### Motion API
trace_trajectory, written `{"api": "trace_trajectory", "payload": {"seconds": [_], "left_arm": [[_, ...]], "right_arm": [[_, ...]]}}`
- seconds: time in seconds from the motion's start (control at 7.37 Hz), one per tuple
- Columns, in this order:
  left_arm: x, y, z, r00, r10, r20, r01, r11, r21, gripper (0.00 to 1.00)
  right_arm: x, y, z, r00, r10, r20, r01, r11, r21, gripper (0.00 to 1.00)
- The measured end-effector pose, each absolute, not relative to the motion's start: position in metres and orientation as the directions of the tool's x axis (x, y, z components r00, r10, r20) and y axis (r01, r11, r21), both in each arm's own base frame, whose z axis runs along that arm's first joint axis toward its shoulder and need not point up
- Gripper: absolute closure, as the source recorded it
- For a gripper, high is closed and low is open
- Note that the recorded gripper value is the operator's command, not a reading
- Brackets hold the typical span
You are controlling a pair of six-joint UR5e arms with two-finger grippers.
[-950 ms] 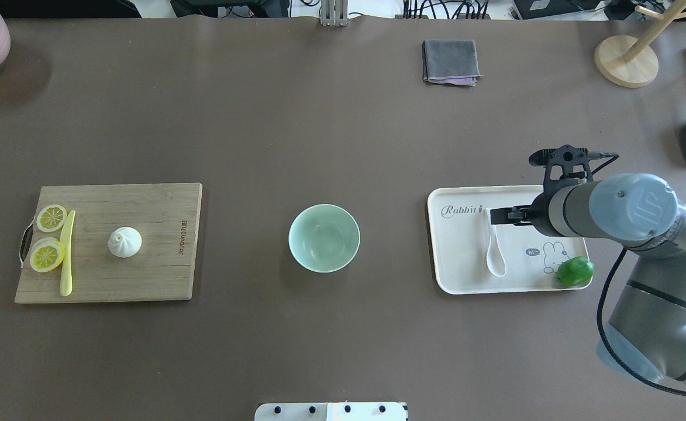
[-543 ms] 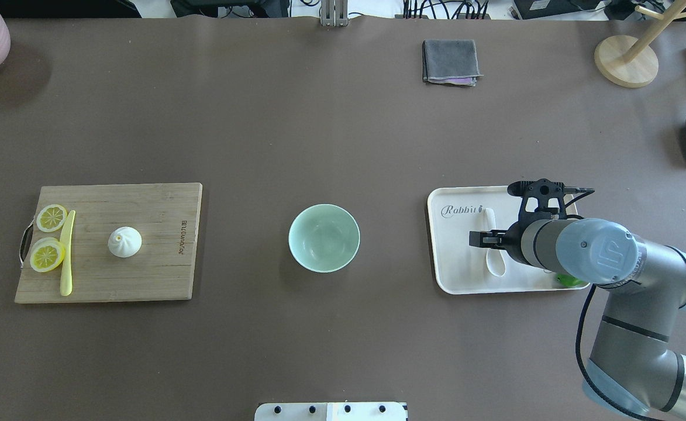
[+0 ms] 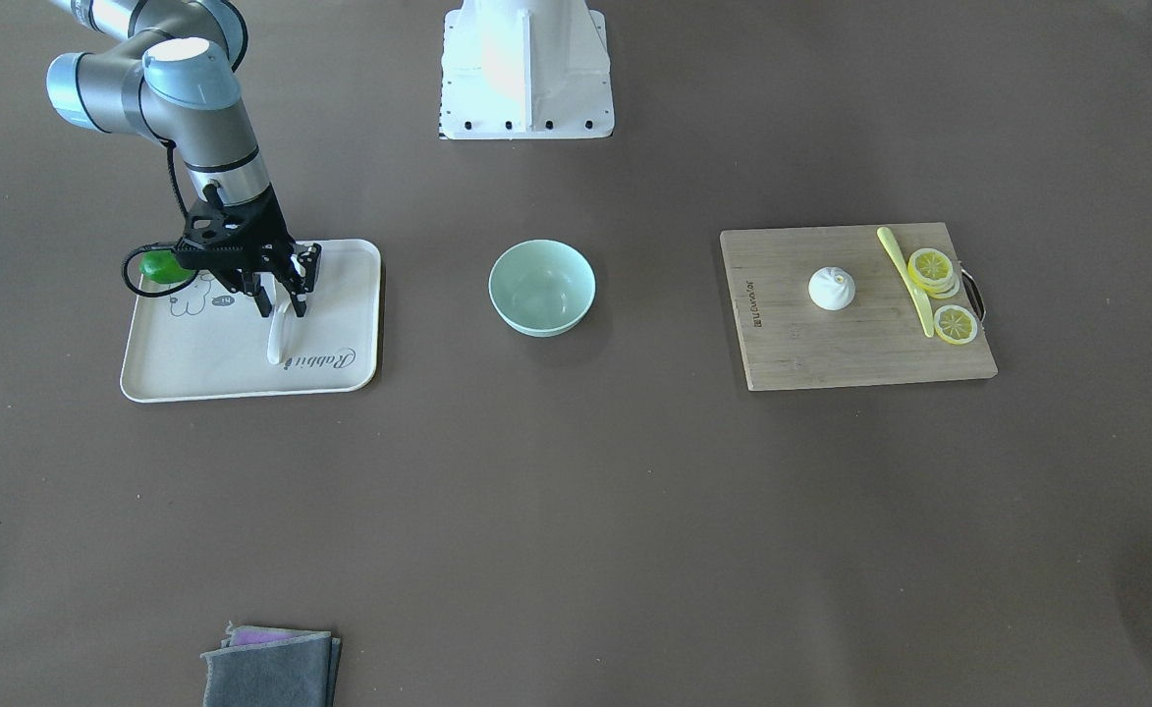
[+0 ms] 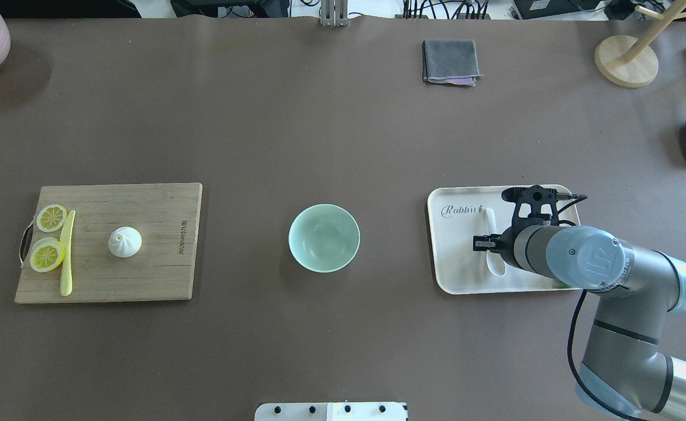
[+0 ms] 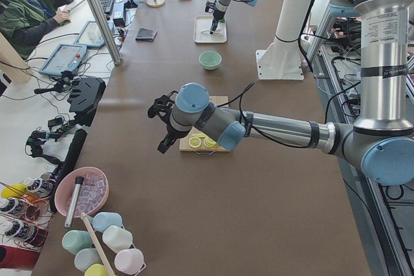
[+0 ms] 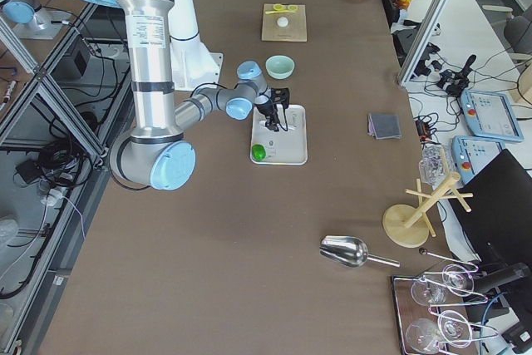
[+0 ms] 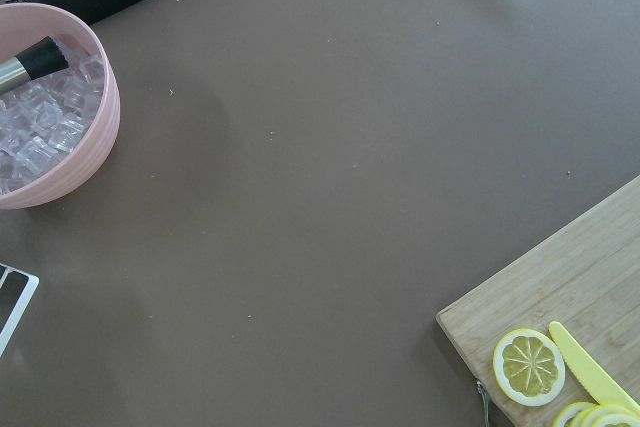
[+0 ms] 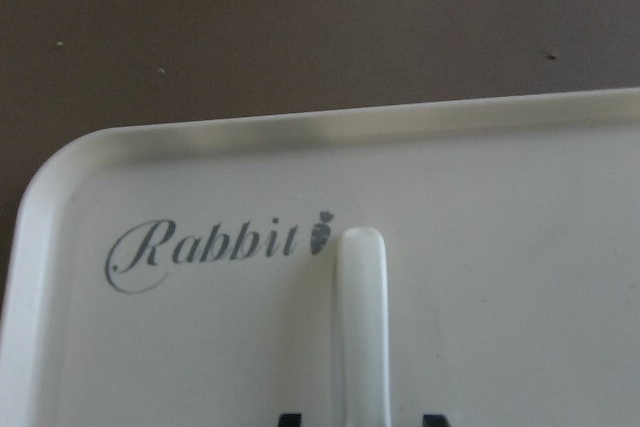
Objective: Put spoon and bun in bowl
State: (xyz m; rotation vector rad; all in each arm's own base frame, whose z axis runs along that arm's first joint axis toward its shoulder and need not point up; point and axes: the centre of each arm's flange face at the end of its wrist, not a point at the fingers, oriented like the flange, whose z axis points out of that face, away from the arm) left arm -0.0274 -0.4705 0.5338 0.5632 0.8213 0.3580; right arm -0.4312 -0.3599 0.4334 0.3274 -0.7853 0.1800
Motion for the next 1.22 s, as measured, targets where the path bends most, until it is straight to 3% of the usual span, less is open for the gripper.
{"api": "trace_trajectory", "payload": {"seconds": [0.68, 1.22], "left_arm": [[-0.028, -0.469, 0.535, 0.635, 0.505, -0.585, -0.085, 0.798, 0.597, 0.01], [-0.027, -0.469, 0.536, 0.634, 0.504, -0.586, -0.085, 0.799, 0.595, 0.01]], "right_arm": [[-0.447, -0.371, 0.394, 0.671, 0.041, 0.74, -0.296, 0.93, 0.217, 1.0], [-0.501, -0.391, 0.256, 0.585, 0.253, 0.771, -0.447, 0.894, 0.045, 1.0]]}}
